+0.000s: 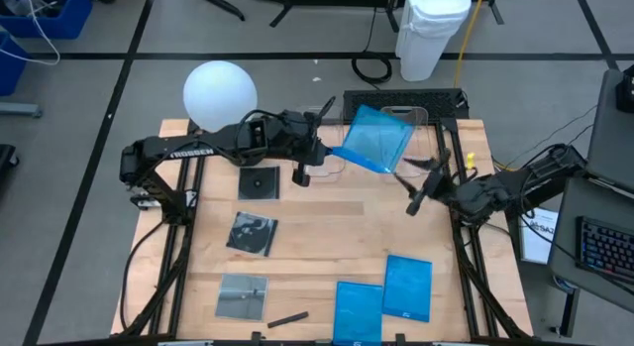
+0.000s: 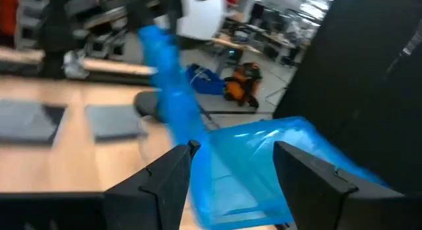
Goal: Pick & place jewel cases by type
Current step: Put the top left blue CD case into the right transparent bin
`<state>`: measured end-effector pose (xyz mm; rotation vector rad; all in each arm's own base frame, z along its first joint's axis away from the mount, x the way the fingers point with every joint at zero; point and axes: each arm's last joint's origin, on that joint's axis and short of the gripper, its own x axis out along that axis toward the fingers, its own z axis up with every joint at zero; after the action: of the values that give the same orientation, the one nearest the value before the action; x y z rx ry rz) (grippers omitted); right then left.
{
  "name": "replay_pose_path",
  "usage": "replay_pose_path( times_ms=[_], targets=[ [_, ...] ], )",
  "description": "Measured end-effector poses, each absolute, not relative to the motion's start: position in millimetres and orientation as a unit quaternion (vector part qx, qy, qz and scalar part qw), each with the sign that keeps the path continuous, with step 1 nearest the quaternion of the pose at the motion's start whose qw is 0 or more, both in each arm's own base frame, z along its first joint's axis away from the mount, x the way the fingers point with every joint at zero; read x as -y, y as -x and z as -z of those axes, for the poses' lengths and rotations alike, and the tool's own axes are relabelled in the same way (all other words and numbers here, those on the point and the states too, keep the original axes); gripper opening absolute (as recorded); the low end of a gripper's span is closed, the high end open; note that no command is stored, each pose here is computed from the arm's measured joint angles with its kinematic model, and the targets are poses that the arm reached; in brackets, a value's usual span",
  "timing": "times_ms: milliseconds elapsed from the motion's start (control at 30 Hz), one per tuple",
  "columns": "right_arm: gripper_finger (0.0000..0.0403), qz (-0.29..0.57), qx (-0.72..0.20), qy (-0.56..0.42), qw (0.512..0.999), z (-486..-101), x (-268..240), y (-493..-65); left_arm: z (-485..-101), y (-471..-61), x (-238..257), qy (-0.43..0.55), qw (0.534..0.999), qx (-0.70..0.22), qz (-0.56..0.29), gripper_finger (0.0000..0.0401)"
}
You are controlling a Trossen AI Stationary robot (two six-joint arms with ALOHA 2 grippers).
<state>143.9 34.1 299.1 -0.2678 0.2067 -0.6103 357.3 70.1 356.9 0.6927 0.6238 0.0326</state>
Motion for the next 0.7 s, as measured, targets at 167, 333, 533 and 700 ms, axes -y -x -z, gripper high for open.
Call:
replay_pose_path(
  times_ms=[167, 333, 533, 700],
  targets=[
    [0.0208, 0.32, -0.076, 0.082, 0.941, -302.3, -27.1, -134.9, -359.1, -359.1, -67.1, -0.367, 0.88, -0.299, -0.033, 0.0008],
    [0.0208, 0.343, -0.078, 0.068, 0.934, -289.1, -20.8, -131.5, -363.6, -361.9, -63.9, -0.385, 0.876, -0.285, -0.059, 0.0008],
    [0.0208, 0.376, -0.08, 0.042, 0.922, -270.4, -10.2, -128.0, -363.5, -363.2, -53.0, -0.415, 0.859, -0.292, -0.063, 0.0008],
    [0.0208, 0.394, -0.067, 0.021, 0.917, -267.3, -1.7, -121.6, -362.3, -363.4, -41.5, -0.434, 0.844, -0.307, -0.074, 0.0008]
  ],
)
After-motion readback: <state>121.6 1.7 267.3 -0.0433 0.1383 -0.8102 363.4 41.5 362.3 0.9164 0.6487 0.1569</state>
